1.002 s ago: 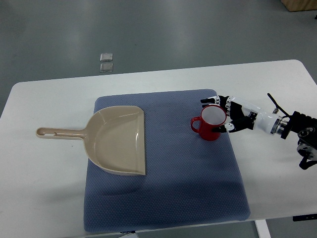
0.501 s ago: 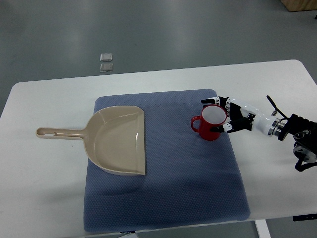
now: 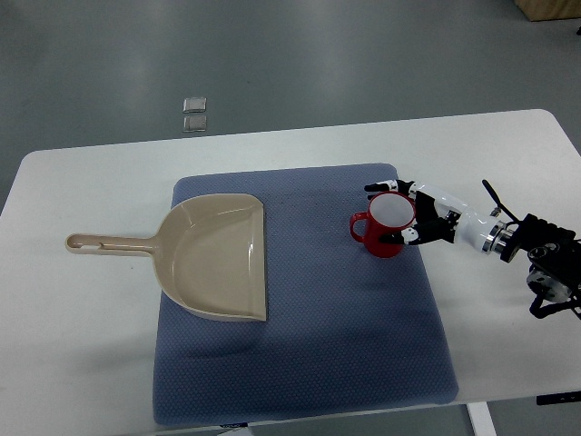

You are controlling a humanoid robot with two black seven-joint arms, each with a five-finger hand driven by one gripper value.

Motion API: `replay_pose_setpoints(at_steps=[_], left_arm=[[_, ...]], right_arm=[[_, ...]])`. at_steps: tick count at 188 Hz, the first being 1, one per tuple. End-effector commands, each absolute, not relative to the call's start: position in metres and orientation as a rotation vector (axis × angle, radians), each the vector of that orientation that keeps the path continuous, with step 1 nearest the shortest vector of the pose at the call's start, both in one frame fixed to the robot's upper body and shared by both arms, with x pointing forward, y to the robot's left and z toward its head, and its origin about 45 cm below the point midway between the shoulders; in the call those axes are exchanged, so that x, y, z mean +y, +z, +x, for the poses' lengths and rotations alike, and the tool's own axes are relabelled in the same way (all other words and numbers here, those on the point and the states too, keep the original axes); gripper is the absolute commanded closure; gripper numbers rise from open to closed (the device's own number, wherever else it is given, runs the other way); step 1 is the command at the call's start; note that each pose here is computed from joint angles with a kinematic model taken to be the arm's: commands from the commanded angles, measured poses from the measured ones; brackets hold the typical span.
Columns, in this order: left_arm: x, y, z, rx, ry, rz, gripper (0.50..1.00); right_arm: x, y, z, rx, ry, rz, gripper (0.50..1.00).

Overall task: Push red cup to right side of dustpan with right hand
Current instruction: 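Cup the right hand around the red mug's side farthest from the dustpan, then push the red mug with the right hand toward the dustpan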

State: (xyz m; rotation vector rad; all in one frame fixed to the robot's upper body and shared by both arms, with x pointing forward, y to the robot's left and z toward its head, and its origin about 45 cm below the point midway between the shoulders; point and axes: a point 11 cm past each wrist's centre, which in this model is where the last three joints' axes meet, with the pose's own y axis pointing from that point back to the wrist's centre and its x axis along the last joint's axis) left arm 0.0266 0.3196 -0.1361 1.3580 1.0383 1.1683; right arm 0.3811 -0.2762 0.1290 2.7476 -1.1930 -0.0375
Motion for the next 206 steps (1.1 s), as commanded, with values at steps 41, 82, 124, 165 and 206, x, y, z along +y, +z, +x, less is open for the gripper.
replay_pose_setpoints(at_steps=[41,82,124,165,206], left_arm=[[0.319,-0.136,0.026,1.037,1.165,1.359,0.5],[0.32,-0.136,0.027,1.038,1.168,1.358,0.5],[0.319,-0.136,0.026,1.038,1.166,1.358,0.5],[0.32,-0.136,0.026,1.037,1.167,1.359,0.5],[0.32,-0.136,0.027,1.038,1.168,1.358,0.5]], right_arm=[[-0.27,0.115,0.375,-1.217,-0.073,2.731,0.566],[-0.271,0.113,0.375,-1.23,-0.08,2.727,0.566],[-0.267,0.113,0.376,-1.235,-0.086,2.735,0.566],[-0.244,0.11,0.374,-1.218,-0.108,2.775,0.568],[-0.236,0.11,0.375,-1.222,-0.101,2.785,0.57]])
